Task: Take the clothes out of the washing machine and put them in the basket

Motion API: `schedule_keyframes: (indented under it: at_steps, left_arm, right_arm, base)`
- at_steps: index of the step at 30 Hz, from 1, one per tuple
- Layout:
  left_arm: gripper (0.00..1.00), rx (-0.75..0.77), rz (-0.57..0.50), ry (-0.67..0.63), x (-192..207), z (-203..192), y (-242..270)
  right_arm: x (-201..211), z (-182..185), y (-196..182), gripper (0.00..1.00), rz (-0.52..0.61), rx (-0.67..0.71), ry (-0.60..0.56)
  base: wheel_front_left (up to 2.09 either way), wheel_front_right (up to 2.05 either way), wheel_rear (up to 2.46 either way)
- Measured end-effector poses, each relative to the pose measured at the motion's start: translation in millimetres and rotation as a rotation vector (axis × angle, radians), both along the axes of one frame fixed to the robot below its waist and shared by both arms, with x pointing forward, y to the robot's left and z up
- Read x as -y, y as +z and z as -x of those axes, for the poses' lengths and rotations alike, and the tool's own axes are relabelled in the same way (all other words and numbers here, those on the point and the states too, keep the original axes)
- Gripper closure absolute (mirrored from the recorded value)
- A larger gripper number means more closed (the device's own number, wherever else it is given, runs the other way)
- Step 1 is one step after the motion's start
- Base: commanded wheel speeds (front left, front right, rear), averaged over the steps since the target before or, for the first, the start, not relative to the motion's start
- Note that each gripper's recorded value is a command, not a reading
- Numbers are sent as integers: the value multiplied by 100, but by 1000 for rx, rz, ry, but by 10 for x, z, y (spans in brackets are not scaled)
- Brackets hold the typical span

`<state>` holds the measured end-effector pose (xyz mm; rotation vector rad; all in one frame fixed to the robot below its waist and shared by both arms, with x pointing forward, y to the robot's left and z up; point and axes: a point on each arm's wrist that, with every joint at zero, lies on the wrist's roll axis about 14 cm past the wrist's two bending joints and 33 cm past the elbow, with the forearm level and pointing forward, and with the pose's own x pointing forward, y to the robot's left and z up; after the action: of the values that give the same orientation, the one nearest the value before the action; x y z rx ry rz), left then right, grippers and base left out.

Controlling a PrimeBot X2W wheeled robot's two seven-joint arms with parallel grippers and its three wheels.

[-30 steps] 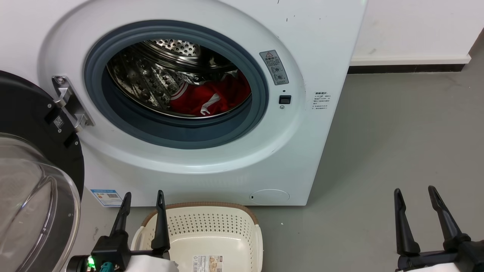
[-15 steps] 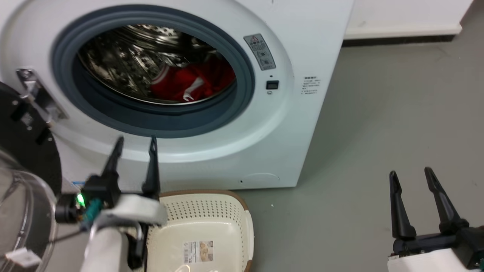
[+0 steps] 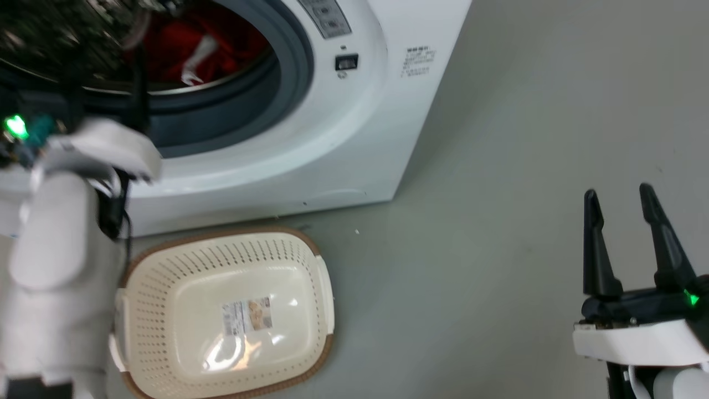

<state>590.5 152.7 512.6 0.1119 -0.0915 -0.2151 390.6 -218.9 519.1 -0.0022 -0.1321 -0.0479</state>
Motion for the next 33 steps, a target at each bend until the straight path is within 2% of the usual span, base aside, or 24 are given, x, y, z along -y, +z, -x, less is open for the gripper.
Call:
schedule_keyframes:
  at_steps: [5, 14, 22, 29, 33]
  left_arm:
    - [0, -53, -61, -28, 77, -551, -151]
    - [0, -296, -115, -68, 282, -1158, -840]
    - [0, -600, -134, -67, 340, -1444, -1424]
    - [0, -847, -172, -90, 427, -1538, -1739]
    - [0, -968, -196, -73, 331, -1553, -1919]
  right_arm:
    - [109, -165, -132, 0, -6, -26, -29]
    - [298, -326, -458, 0, -10, -102, -81]
    - [400, -405, -679, 0, -4, -154, -108]
    - [455, -453, -848, 0, -6, -192, -123]
    - [476, -469, -925, 0, -6, -211, -128]
  base:
    - [0, 0, 0]
    - [0, 0, 0]
    - [0, 0, 0]
    - [0, 0, 0]
    - [0, 0, 0]
